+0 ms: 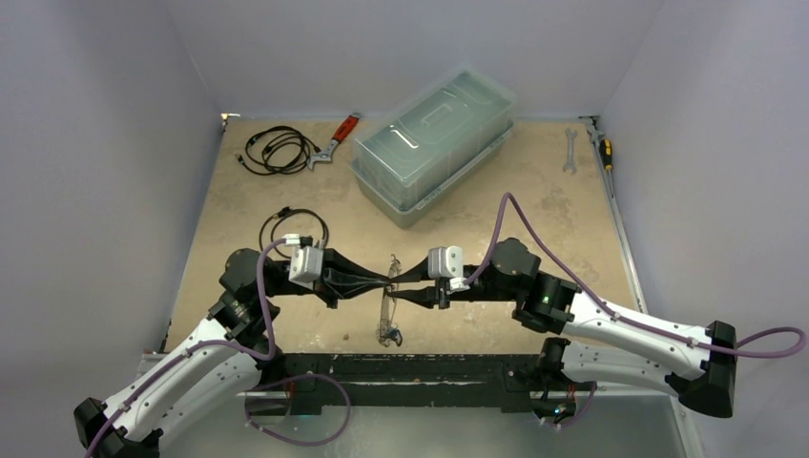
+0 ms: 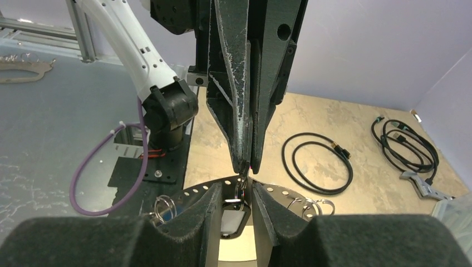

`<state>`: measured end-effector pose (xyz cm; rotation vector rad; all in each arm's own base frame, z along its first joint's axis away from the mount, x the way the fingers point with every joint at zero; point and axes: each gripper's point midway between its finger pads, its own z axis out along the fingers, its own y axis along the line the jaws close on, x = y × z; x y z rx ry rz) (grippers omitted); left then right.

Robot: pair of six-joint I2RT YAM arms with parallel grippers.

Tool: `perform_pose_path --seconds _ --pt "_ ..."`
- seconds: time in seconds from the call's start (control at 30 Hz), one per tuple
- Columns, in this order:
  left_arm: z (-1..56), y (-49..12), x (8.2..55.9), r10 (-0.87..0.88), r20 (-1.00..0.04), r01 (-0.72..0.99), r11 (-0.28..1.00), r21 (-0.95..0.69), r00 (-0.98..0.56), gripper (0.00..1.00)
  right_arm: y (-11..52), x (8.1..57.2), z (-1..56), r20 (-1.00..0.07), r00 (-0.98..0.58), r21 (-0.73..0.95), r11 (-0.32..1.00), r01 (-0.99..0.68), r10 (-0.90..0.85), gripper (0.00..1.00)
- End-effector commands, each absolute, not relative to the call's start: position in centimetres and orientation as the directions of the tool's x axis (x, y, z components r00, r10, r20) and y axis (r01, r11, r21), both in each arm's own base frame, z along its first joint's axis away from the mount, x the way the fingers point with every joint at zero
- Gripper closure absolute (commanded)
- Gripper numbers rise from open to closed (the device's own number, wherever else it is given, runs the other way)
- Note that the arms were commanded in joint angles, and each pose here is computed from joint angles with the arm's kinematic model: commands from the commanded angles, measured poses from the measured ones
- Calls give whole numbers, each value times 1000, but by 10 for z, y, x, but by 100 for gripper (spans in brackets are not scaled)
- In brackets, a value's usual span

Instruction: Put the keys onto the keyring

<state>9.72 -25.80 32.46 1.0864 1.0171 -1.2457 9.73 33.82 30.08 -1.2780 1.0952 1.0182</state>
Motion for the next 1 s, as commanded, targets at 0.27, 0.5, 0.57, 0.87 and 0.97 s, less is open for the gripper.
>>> perform_pose_path --seconds 0.27,0.5,0.57,0.87,0.97 --pt "339 -256 97 -242 -964 994 26 103 106 100 342 103 320 -973 227 -224 78 -972 37 76" --pt "340 -255 97 -248 -963 995 28 101 105 100 343 107 320 -972 230 -225 100 -969 42 80" --pt "340 -255 98 -250 -963 994 31 102 106 100 344 108 319 -973 229 -224 99 -970 39 80" --pt "341 -255 98 -252 -962 994 31 101 106 100 345 109 316 -974 224 -220 102 -970 30 100" --pt "339 -255 99 -239 -965 994 35 107 112 100 344 110 314 -975 221 -219 104 -970 16 100"
